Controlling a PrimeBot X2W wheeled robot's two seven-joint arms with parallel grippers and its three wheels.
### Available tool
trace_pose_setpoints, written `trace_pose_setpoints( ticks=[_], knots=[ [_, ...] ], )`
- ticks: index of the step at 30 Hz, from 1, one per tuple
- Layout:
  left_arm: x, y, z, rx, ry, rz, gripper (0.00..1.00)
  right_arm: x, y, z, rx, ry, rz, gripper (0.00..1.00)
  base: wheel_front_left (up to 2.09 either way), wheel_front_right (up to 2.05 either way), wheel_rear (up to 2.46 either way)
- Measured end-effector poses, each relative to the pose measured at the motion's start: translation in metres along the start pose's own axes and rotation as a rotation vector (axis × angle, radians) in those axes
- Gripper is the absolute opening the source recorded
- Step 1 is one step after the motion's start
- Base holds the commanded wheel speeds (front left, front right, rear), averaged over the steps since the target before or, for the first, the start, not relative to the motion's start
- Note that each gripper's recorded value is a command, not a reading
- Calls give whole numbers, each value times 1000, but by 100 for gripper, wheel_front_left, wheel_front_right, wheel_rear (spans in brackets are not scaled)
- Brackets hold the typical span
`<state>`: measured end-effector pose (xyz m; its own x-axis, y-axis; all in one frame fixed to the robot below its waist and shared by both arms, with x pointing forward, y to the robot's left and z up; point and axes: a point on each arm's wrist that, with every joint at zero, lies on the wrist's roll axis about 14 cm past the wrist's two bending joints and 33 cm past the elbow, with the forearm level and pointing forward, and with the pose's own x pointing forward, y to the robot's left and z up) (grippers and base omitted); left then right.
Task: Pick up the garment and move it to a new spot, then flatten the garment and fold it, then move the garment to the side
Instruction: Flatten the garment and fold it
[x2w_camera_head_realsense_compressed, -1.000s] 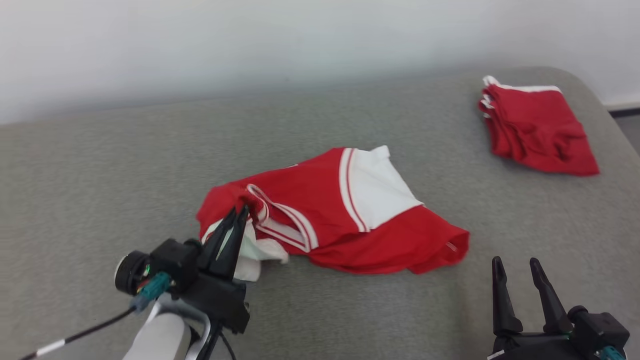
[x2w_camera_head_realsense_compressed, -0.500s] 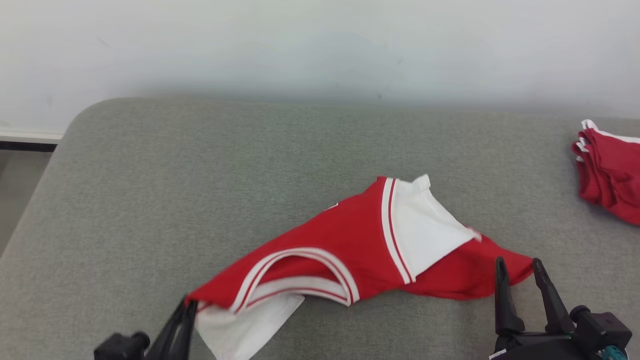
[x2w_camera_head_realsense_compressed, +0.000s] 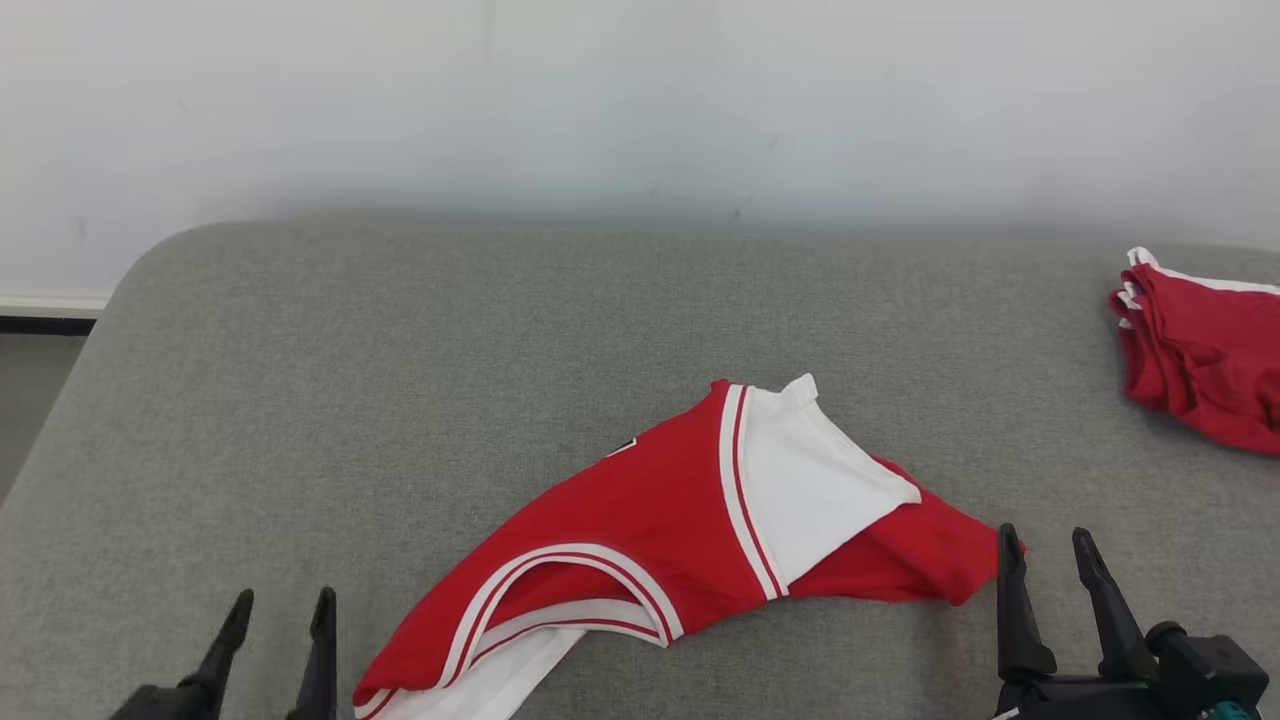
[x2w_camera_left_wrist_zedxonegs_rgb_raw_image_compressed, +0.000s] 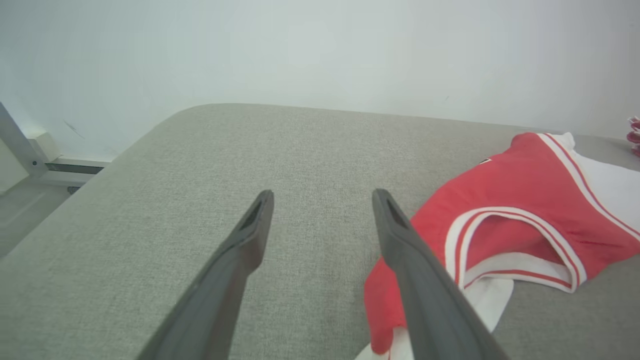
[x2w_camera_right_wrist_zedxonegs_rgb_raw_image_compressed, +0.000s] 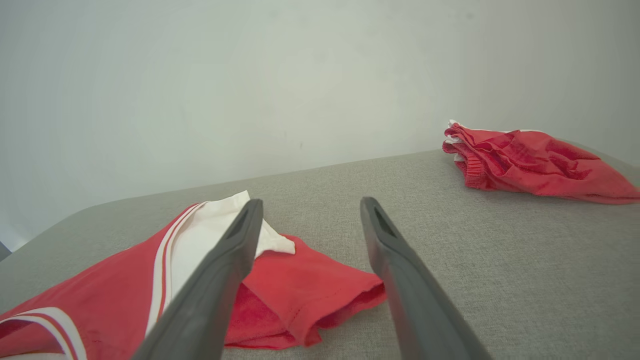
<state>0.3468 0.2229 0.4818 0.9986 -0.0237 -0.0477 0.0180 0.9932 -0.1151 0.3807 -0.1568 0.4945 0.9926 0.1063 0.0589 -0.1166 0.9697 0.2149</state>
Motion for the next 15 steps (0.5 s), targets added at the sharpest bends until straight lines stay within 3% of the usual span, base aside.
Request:
trace_pose_setpoints(
  ticks=[5, 15],
  knots=[
    [11, -12, 33, 21, -109, -37, 100, -5, -5, 4, -1, -10, -15, 100, 0, 0, 0],
    [32, -125, 21, 17, -76, -386, 100, -17, -24, 7, -7, -16, -77, 100, 0, 0, 0]
  ],
)
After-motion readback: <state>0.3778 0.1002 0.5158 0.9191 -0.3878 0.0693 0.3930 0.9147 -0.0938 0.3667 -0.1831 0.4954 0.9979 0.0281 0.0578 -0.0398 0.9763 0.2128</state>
